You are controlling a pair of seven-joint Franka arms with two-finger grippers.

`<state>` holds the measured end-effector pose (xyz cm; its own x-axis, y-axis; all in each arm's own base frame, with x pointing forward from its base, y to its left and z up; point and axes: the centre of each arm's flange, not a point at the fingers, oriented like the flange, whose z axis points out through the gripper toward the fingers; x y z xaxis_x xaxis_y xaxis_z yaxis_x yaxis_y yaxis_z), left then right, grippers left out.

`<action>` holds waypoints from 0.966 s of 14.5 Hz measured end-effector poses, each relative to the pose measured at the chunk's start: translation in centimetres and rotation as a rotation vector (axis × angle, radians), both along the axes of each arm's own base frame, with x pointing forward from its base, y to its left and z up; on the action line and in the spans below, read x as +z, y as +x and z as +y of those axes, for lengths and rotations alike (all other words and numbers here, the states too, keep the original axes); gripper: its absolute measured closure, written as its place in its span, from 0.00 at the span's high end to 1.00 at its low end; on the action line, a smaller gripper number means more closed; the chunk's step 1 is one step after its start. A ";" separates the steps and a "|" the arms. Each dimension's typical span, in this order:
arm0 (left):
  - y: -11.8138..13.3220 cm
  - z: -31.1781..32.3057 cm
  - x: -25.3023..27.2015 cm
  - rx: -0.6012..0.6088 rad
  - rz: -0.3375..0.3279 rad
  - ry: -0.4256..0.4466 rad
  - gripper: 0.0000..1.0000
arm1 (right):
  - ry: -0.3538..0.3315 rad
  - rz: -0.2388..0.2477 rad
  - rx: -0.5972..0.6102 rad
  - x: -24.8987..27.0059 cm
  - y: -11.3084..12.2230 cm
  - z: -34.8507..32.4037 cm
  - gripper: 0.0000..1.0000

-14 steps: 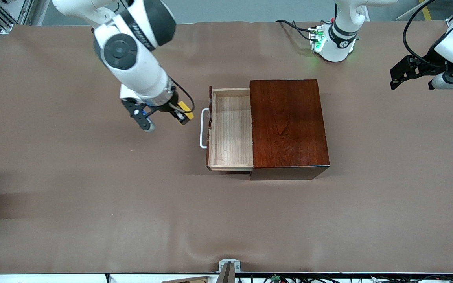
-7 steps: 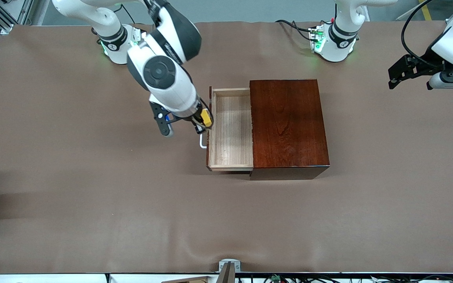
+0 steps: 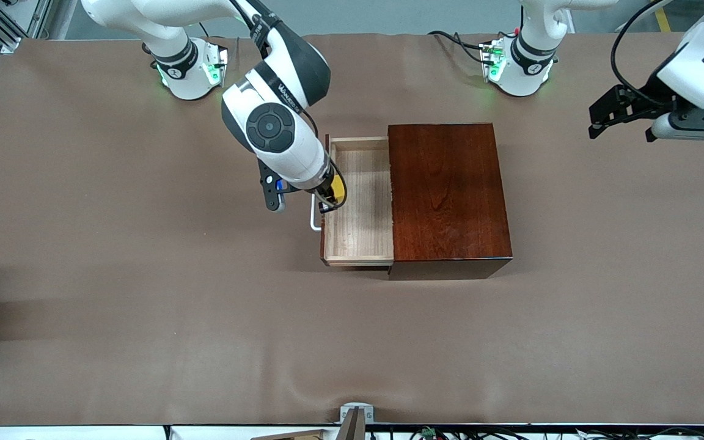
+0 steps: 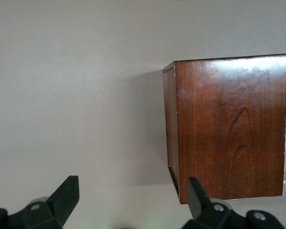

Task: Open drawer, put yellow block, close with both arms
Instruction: 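Lower the cube into the drawer while the left gripper approaches the box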

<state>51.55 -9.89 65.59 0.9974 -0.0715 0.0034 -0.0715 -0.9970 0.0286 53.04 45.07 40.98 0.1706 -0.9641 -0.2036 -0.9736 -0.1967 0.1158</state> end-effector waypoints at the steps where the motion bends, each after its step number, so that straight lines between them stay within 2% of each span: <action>1: 0.0 -0.4 -0.1 -0.006 0.002 0.001 1.00 | 0.005 -0.002 -0.017 -0.1 -0.1 0.3 0.56; 11: 0.6 -8.0 -4.1 -0.090 0.055 0.007 1.00 | -0.040 0.055 -0.058 -5.2 -2.9 4.3 0.56; 14: 0.4 -12.0 -6.0 -0.103 0.077 0.007 1.00 | -0.058 0.053 -0.056 -7.0 -3.4 4.6 0.56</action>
<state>51.90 -21.92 59.63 0.9821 -0.1737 -0.0734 -0.1719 -0.9846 0.0313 49.64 49.65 33.99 0.1069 -0.9821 -0.1548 -0.9750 -0.1341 0.1772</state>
